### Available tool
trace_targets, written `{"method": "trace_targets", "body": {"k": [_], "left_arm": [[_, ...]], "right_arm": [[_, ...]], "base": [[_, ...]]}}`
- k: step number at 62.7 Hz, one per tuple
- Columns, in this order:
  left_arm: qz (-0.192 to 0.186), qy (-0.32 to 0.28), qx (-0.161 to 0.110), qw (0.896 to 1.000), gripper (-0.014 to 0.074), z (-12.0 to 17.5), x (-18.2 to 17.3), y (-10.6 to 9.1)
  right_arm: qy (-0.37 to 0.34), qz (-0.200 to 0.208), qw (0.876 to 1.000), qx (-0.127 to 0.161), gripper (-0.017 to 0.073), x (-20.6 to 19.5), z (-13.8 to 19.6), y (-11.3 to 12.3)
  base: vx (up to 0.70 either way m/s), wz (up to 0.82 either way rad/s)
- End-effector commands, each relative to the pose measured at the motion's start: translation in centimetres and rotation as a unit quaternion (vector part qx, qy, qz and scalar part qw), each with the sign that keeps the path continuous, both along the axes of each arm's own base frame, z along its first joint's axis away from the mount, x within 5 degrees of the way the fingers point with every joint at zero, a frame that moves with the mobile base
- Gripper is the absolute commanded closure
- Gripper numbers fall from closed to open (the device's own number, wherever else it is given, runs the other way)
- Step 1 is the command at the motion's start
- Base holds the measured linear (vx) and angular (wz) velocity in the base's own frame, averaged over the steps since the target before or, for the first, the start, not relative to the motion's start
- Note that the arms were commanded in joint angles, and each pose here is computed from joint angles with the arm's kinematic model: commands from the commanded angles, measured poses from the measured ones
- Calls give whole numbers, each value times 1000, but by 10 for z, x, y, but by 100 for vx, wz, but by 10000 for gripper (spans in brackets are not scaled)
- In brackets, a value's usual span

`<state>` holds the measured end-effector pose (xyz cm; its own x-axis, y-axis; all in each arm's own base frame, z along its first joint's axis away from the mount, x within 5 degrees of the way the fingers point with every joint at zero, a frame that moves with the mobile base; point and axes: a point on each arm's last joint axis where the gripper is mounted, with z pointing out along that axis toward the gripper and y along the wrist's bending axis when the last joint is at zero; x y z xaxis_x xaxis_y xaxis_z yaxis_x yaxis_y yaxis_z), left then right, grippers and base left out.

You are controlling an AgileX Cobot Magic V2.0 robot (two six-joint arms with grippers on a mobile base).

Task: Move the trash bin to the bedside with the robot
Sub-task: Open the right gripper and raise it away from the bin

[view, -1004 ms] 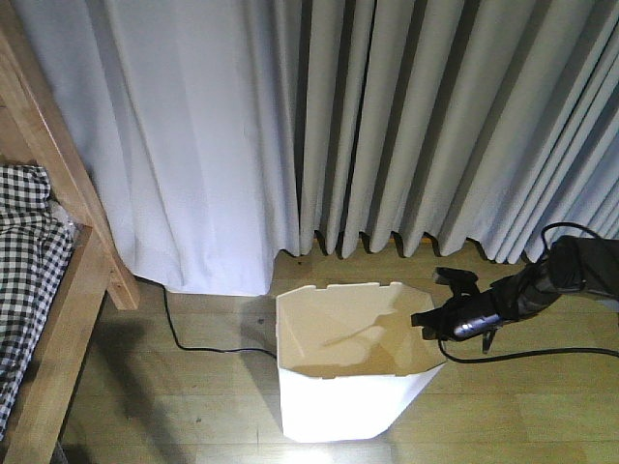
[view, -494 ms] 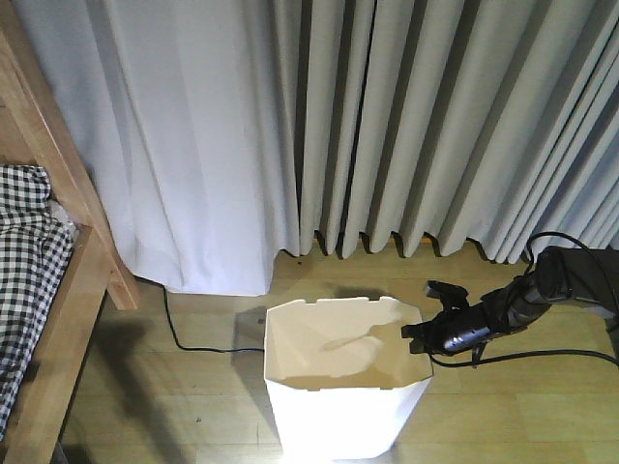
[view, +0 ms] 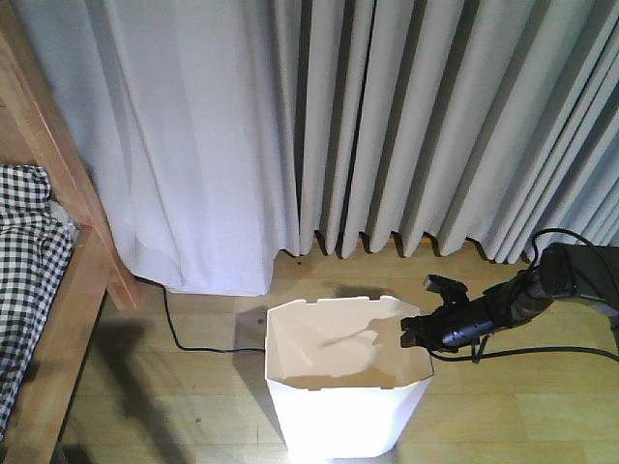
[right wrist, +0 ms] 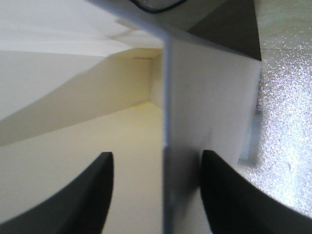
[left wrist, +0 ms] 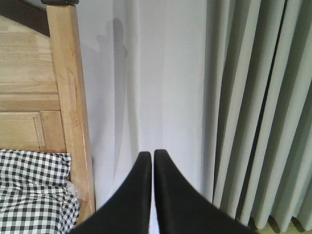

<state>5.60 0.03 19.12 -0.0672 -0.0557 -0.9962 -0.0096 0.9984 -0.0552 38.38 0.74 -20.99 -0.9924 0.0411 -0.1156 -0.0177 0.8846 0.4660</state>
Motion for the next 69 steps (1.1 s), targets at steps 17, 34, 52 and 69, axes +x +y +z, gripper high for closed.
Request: {"method": "trace_targets", "body": {"k": [17,34,52,69], "left_arm": [[-1,-27,-9,1000,599,-2,1,0],[-1,-27,-9,1000,599,-2,1,0],[-1,-27,-9,1000,599,-2,1,0],[-1,-27,-9,1000,599,-2,1,0]], "right_arm": [[-12,45,998,-46,102,29,46,-10],[37,34,990,-131,102,28,59,-26],[-1,57,976,-211,138,30,116,-40],[-72,37,968,-236,156,7,198,-40]], "base": [[0,0],[0,0],[0,0],[0,0]]}}
